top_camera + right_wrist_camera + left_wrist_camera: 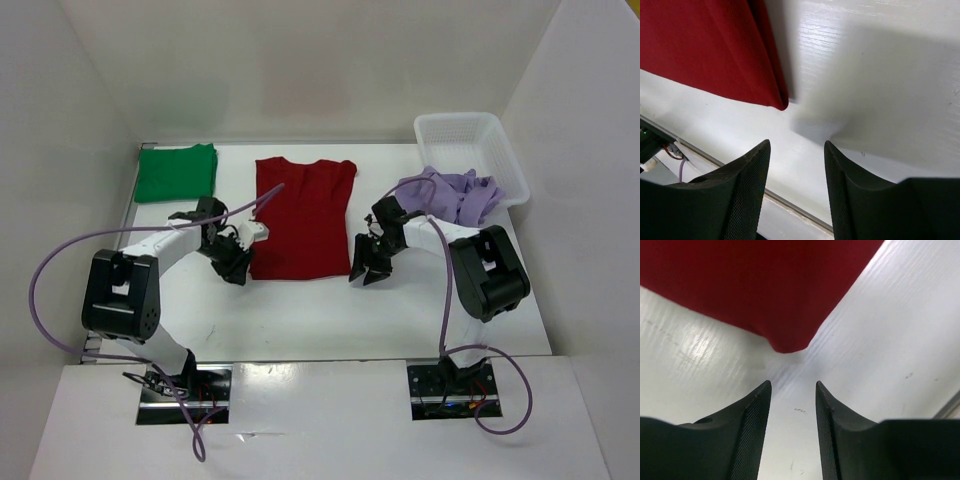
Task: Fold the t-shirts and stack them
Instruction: Grab one side of the 2/3 rectangular tshirt with both arms
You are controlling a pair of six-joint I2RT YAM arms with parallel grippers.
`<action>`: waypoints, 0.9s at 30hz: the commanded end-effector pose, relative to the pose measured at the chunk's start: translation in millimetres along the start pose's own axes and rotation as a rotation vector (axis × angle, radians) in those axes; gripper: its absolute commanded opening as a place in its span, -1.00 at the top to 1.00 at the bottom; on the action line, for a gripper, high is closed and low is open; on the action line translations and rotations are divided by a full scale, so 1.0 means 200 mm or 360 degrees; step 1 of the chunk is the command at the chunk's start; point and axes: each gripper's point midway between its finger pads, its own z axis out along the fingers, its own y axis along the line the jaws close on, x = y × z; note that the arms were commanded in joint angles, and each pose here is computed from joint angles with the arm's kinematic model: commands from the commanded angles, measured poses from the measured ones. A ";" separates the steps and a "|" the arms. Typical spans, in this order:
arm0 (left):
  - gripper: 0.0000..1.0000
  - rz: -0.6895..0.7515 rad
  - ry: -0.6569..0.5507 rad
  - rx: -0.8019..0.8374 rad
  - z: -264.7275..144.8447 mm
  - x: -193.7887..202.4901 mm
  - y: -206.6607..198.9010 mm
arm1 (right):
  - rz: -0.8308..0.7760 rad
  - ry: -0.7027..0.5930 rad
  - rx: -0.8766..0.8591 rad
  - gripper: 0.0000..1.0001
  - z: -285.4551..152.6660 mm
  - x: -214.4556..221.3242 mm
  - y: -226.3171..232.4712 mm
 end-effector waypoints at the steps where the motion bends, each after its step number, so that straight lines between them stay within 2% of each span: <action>1: 0.03 0.0092 0.0016 -0.0101 -0.03 0.02 0.02 | -0.0010 -0.0030 -0.0023 -0.06 -0.03 0.00 0.04; 3: 0.03 0.0218 0.0042 -0.0254 -0.07 0.03 0.10 | -0.0016 -0.0041 -0.0029 -0.06 -0.03 -0.01 0.05; 6: 0.03 0.0404 0.0030 -0.0330 -0.13 0.00 0.11 | -0.0029 -0.0087 -0.0009 -0.08 -0.06 -0.05 0.06; 10: -0.23 0.0680 -0.0032 -0.0257 -0.07 -0.04 -0.05 | -0.0003 -0.0066 0.0002 -0.18 -0.01 -0.06 0.04; 12: -0.26 0.0751 -0.0054 -0.0247 -0.04 -0.08 -0.08 | -0.0012 -0.0073 -0.0021 -0.18 -0.01 -0.08 0.05; 16: -0.54 0.1005 0.0047 -0.0288 0.03 -0.12 -0.09 | -0.0025 -0.0086 -0.0056 -0.26 0.01 -0.10 0.09; 19: -0.57 0.1232 0.0137 -0.0381 0.08 -0.12 -0.07 | -0.0018 -0.0090 -0.0081 -0.26 0.01 -0.11 0.11; 22: -0.57 0.1360 0.0187 -0.0462 0.12 -0.11 -0.06 | -0.0021 -0.0126 -0.0101 -0.29 0.00 -0.15 0.14; 27: -0.57 0.1435 0.0178 -0.0552 0.15 -0.14 -0.03 | 0.0001 -0.0112 -0.0114 -0.29 0.02 -0.16 0.14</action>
